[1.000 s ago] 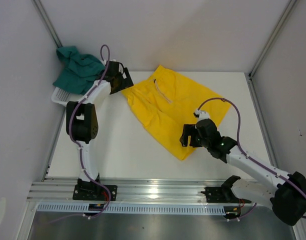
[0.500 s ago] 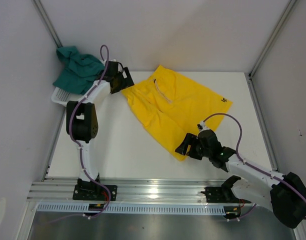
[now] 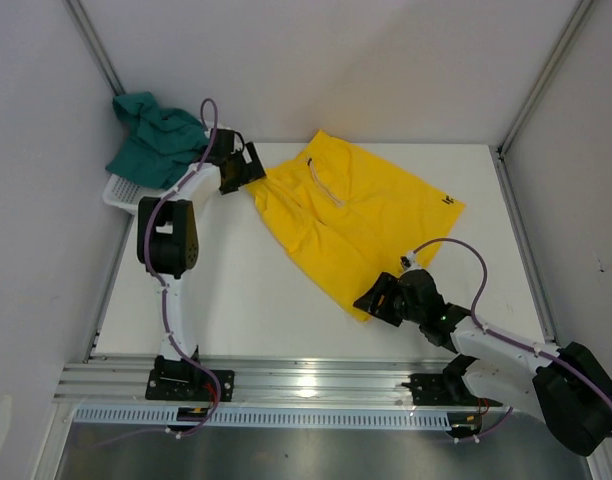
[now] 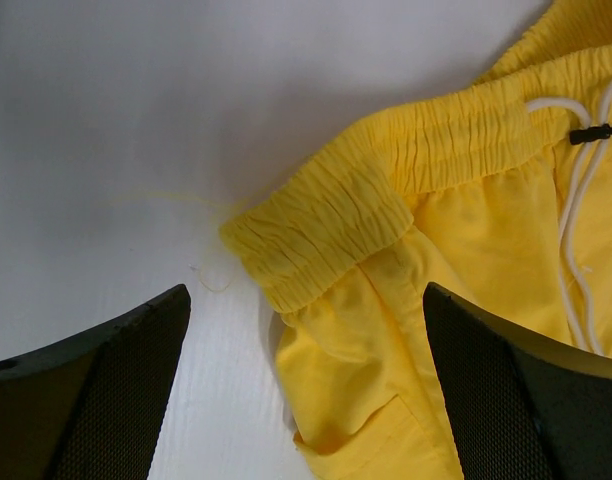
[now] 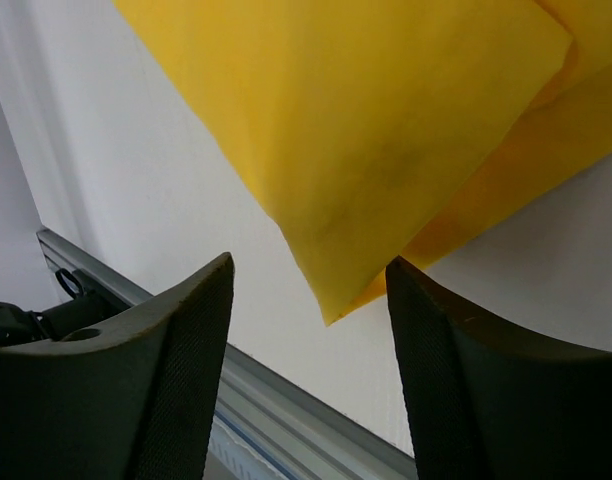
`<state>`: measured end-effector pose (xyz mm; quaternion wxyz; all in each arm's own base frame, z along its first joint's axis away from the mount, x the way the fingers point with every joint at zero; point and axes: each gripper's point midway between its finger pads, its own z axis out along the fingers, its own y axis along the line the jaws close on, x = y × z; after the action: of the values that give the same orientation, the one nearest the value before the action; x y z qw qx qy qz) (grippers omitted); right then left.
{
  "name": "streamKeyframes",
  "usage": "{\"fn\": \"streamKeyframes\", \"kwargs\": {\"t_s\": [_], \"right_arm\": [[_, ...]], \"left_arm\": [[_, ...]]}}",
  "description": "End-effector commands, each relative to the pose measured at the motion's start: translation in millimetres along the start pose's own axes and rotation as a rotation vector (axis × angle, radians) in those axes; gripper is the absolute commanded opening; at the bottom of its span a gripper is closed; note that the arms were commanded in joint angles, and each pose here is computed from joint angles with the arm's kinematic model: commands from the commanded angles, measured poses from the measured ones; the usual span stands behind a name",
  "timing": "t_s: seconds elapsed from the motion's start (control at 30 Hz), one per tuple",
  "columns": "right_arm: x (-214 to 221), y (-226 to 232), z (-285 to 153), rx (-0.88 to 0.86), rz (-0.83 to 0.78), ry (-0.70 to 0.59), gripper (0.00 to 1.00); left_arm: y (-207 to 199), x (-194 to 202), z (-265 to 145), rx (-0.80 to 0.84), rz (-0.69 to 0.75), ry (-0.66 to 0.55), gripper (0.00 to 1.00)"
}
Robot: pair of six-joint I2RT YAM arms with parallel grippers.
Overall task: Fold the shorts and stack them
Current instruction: Flatten the shorts out
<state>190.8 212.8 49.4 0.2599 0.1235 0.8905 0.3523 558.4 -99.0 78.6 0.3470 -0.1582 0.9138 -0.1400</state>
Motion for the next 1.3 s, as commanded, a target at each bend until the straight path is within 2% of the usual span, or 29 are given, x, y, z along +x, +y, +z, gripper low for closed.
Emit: {"fn": "streamKeyframes", "kwargs": {"t_s": [0.0, 0.23, 0.57, 0.6, 0.67, 0.77, 0.8, 0.9, 1.03, 1.27], "right_arm": [[-21, 16, 1, -0.071, 0.035, -0.107, 0.63], [-30, 14, 4, -0.059, -0.01, -0.153, 0.47], [-29, 9, 6, -0.044, -0.041, -0.153, 0.41], [-29, 9, 6, -0.044, -0.045, -0.155, 0.38], [-29, 8, 6, -0.043, -0.058, -0.158, 0.37], [-30, 12, 5, -0.055, -0.086, -0.166, 0.26], [-31, 14, 5, -0.059, -0.109, -0.171, 0.16], [-26, 20, 3, -0.082, -0.176, -0.171, 0.0], [-14, 32, -2, -0.127, -0.298, -0.184, 0.0], [34, 55, -19, -0.176, -0.628, -0.171, 0.0]], "left_arm": [[-3, -21, 4, 0.043, -0.027, -0.029, 0.99], [-1, -25, 12, 0.073, -0.077, -0.029, 0.98], [-12, -22, 28, 0.144, -0.135, -0.009, 0.92], [-12, -20, 30, 0.149, -0.143, -0.005, 0.87], [-12, -20, 35, 0.153, -0.153, -0.001, 0.83], [-15, -20, 39, 0.168, -0.165, -0.001, 0.58], [-15, -19, 40, 0.168, -0.17, -0.001, 0.41], [-15, -22, 36, 0.166, -0.169, -0.009, 0.13], [-11, -28, 27, 0.176, -0.178, -0.019, 0.04], [2, -27, 17, 0.172, -0.187, -0.012, 0.05]]}}
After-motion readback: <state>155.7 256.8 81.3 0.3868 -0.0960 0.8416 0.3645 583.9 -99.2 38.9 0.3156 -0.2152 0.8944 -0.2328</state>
